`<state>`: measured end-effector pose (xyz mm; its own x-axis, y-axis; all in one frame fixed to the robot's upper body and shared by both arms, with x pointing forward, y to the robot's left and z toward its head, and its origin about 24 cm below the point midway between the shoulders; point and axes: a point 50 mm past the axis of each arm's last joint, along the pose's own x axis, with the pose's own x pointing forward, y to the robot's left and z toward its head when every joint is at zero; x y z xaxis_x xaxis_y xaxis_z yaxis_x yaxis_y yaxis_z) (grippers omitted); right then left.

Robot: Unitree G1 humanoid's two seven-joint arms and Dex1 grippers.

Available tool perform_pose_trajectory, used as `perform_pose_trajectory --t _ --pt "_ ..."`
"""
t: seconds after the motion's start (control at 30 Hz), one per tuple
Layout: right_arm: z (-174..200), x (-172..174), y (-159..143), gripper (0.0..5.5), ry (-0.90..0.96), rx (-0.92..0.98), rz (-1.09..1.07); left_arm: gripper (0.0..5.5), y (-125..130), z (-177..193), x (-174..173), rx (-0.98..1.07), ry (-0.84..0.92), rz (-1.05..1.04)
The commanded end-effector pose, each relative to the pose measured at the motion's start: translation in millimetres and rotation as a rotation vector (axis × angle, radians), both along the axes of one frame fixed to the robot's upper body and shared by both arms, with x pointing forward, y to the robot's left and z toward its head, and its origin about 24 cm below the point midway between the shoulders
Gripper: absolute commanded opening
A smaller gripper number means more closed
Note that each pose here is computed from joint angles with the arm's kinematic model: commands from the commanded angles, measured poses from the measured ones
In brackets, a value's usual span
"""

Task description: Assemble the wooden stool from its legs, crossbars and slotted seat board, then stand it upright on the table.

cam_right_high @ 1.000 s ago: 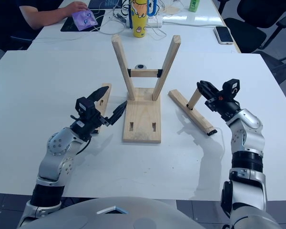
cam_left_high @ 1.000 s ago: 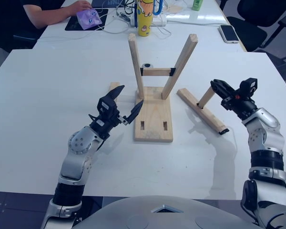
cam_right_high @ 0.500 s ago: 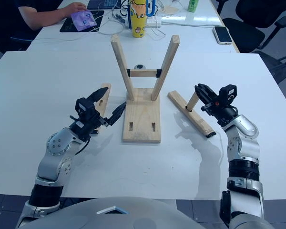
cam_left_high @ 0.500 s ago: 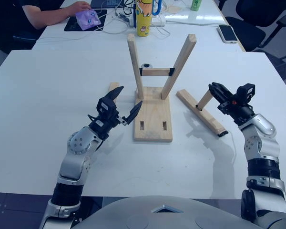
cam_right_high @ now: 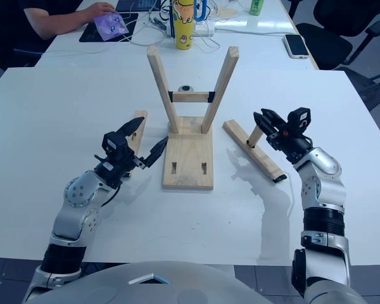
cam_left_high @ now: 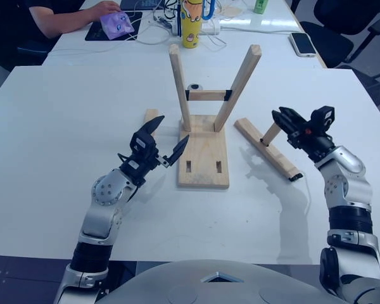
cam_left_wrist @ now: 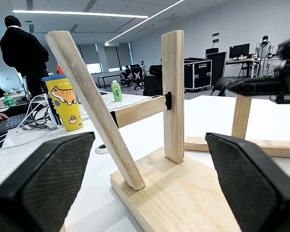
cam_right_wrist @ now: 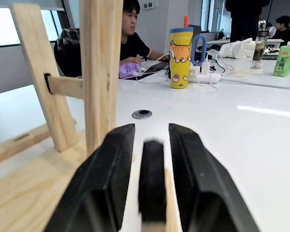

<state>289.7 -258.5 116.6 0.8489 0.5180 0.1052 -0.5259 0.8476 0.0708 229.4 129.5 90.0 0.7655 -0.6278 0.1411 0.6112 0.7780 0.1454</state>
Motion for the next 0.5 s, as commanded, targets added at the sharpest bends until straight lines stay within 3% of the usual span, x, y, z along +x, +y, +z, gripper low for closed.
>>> perform_pose_trajectory --t 0.03,0.27,0.5 --pt "64.7 15.4 2.4 1.10 -0.160 0.058 -0.003 4.24 -1.8 -3.6 -2.1 0.001 0.007 0.012" --pt "82.4 32.0 14.5 0.11 -0.188 0.069 -0.008 4.24 -6.8 -4.0 -0.4 -0.005 0.001 0.008" --pt "94.9 37.6 21.1 0.04 -0.289 0.061 -0.049 4.24 -8.9 -5.3 1.5 -0.006 0.003 0.014"
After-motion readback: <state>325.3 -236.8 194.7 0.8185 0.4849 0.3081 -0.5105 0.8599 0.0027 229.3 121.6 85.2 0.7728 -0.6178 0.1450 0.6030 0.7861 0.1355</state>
